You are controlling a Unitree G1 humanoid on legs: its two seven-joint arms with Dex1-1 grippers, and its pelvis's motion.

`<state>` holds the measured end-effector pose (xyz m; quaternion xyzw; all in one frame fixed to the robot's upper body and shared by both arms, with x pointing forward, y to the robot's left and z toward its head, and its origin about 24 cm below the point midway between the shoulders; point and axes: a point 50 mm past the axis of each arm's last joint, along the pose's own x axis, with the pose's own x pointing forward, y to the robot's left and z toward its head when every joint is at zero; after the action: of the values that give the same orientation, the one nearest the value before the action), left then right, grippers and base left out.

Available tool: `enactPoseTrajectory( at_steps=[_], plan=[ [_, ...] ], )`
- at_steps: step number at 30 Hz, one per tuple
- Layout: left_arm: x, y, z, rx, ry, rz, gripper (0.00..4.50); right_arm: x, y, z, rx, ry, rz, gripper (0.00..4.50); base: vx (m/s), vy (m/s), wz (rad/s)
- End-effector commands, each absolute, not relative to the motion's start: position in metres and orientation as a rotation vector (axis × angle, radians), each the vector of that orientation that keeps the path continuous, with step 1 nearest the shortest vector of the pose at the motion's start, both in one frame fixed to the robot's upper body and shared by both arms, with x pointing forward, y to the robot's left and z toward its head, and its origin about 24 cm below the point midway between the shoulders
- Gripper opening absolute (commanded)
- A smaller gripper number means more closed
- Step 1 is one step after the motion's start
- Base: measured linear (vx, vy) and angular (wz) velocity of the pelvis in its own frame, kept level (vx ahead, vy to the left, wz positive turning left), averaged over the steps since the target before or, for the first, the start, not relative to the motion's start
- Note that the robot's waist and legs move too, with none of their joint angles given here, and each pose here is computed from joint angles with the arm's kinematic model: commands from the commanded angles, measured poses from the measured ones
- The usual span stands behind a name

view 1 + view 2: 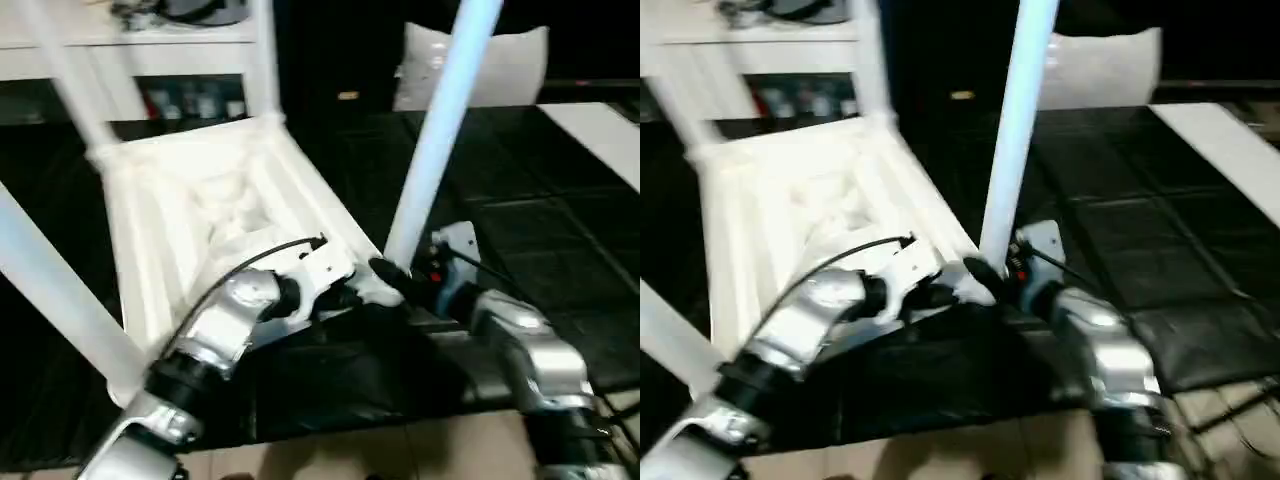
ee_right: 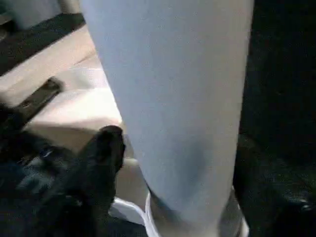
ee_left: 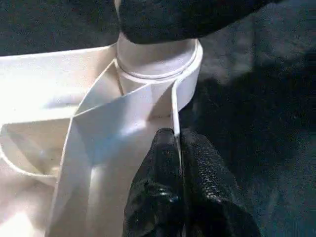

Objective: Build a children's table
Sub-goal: Rotate leg to tighten

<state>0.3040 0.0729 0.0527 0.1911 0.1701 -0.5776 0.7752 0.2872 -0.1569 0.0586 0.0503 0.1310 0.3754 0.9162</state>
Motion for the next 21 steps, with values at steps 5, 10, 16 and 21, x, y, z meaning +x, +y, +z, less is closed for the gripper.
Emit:
enactPoseTrajectory(
  at_steps=[5,10,16,21],
  plan=[
    [0.3,0.079,0.063,0.518,0.273,-1.515,0.0,0.256,-0.191,0.069,0.073,0.314,0.998,4.04,0.0,0.0,0.0],
    [0.305,0.088,0.066,0.519,0.234,-1.539,0.0,0.243,-0.206,0.072,0.071,0.323,1.022,4.34,0.0,0.0,0.0],
    [0.305,0.094,0.072,0.403,0.199,-1.497,0.0,0.233,-0.199,0.077,0.067,0.249,0.958,4.43,0.0,0.0,0.0],
    [0.293,0.1,0.08,0.223,0.114,-1.472,0.57,0.234,-0.187,0.08,0.122,0.206,0.826,4.5,0.0,0.0,0.0]
  ],
)
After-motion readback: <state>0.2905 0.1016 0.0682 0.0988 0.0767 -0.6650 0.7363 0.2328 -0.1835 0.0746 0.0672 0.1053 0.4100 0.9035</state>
